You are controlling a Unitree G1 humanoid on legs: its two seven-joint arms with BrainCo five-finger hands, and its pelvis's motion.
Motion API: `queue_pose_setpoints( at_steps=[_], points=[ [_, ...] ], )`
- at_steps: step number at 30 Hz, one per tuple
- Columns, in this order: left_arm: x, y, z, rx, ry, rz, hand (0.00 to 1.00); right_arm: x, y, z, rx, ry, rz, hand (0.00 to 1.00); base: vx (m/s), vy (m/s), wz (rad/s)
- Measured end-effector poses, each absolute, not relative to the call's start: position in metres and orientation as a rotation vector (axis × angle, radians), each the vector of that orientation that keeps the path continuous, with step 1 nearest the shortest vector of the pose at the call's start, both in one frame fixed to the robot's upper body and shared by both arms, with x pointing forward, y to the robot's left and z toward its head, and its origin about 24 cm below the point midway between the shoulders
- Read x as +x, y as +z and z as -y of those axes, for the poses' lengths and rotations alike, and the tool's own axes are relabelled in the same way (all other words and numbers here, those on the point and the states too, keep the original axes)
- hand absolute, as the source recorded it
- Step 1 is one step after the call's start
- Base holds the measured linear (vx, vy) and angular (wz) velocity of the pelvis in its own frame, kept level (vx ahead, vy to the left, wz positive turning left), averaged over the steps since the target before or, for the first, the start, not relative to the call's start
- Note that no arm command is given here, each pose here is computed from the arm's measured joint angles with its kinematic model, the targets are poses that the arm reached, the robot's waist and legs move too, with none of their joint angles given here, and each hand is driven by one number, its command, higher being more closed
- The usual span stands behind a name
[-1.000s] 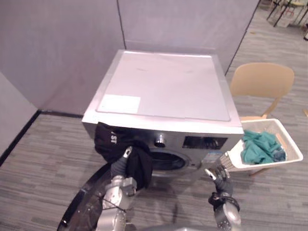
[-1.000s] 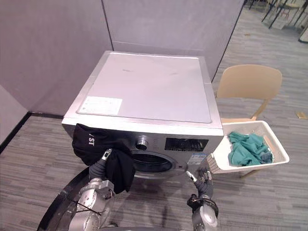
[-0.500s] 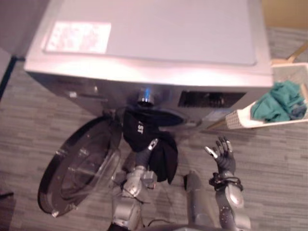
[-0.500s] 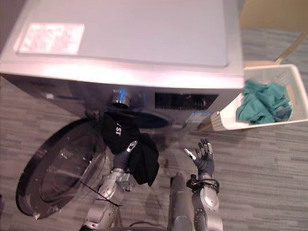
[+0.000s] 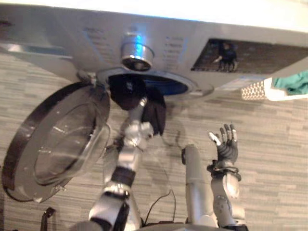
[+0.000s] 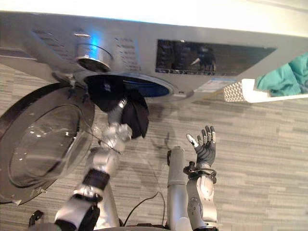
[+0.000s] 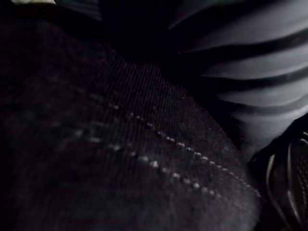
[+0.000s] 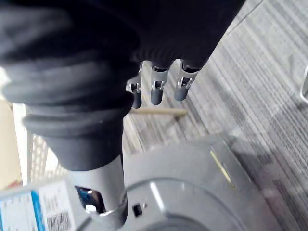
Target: Pick up the laundry basket with both hands and put the clothes into the washing machine.
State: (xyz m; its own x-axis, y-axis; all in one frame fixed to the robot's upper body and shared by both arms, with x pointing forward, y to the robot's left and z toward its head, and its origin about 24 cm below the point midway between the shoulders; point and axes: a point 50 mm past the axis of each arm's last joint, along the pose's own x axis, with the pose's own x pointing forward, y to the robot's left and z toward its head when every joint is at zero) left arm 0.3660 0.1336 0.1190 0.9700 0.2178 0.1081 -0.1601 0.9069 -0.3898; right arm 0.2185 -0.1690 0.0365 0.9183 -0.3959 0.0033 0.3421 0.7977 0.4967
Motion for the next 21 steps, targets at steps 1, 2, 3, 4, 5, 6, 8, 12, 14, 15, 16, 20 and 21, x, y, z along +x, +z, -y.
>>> queue_pose_setpoints(
  at_steps=[1,2,3,4,5,6,8,12,14,15,16,20,21],
  points=[
    [0.376,0.134,-0.144,-0.394,0.219,0.175,1.0,0.218,0.036,0.169,0.523,-0.398,0.11,0.0,-0.04,0.038,-0.67],
    [0.384,0.149,-0.152,-0.4,0.229,0.197,1.0,0.218,0.036,0.168,0.537,-0.394,0.112,0.0,-0.02,0.053,-0.52],
    [0.389,0.16,-0.156,-0.403,0.232,0.212,1.0,0.218,0.037,0.168,0.541,-0.392,0.114,0.0,-0.02,0.088,-0.55],
    [0.398,0.182,-0.162,-0.393,0.231,0.245,1.0,0.218,0.036,0.168,0.554,-0.392,0.114,0.0,-0.01,0.098,-0.51],
    [0.403,0.2,-0.167,-0.382,0.23,0.271,1.0,0.218,0.036,0.166,0.563,-0.375,0.115,0.0,0.01,0.12,-0.59],
    [0.407,0.223,-0.171,-0.377,0.208,0.308,1.0,0.218,0.037,0.165,0.565,-0.358,0.122,0.0,0.02,0.134,-0.5],
    [0.408,0.27,-0.171,-0.331,0.164,0.406,1.0,0.217,0.036,0.165,0.579,-0.346,0.122,0.0,0.02,0.157,-0.35],
    [0.395,0.353,-0.165,-0.245,0.103,0.617,1.0,0.208,0.028,0.169,0.577,-0.353,0.097,0.0,0.05,0.123,-0.18],
    [0.391,0.362,-0.159,-0.198,0.081,0.671,1.0,0.203,0.025,0.173,0.58,-0.375,0.089,0.0,0.06,0.083,-0.1],
    [0.388,0.373,-0.158,-0.155,0.075,0.679,1.0,0.203,0.024,0.173,0.582,-0.378,0.089,0.0,0.05,0.074,-0.1],
    [0.386,0.381,-0.158,-0.143,0.074,0.699,1.0,0.202,0.024,0.174,0.586,-0.379,0.09,0.0,0.03,0.068,-0.14],
    [0.375,0.405,-0.157,-0.081,0.086,0.775,1.0,0.196,0.028,0.184,0.591,-0.403,0.118,0.0,0.0,0.06,-0.07],
    [0.373,0.409,-0.158,-0.013,0.114,0.796,1.0,0.192,0.029,0.19,0.579,-0.422,0.13,0.0,-0.02,0.052,-0.01]
  ],
)
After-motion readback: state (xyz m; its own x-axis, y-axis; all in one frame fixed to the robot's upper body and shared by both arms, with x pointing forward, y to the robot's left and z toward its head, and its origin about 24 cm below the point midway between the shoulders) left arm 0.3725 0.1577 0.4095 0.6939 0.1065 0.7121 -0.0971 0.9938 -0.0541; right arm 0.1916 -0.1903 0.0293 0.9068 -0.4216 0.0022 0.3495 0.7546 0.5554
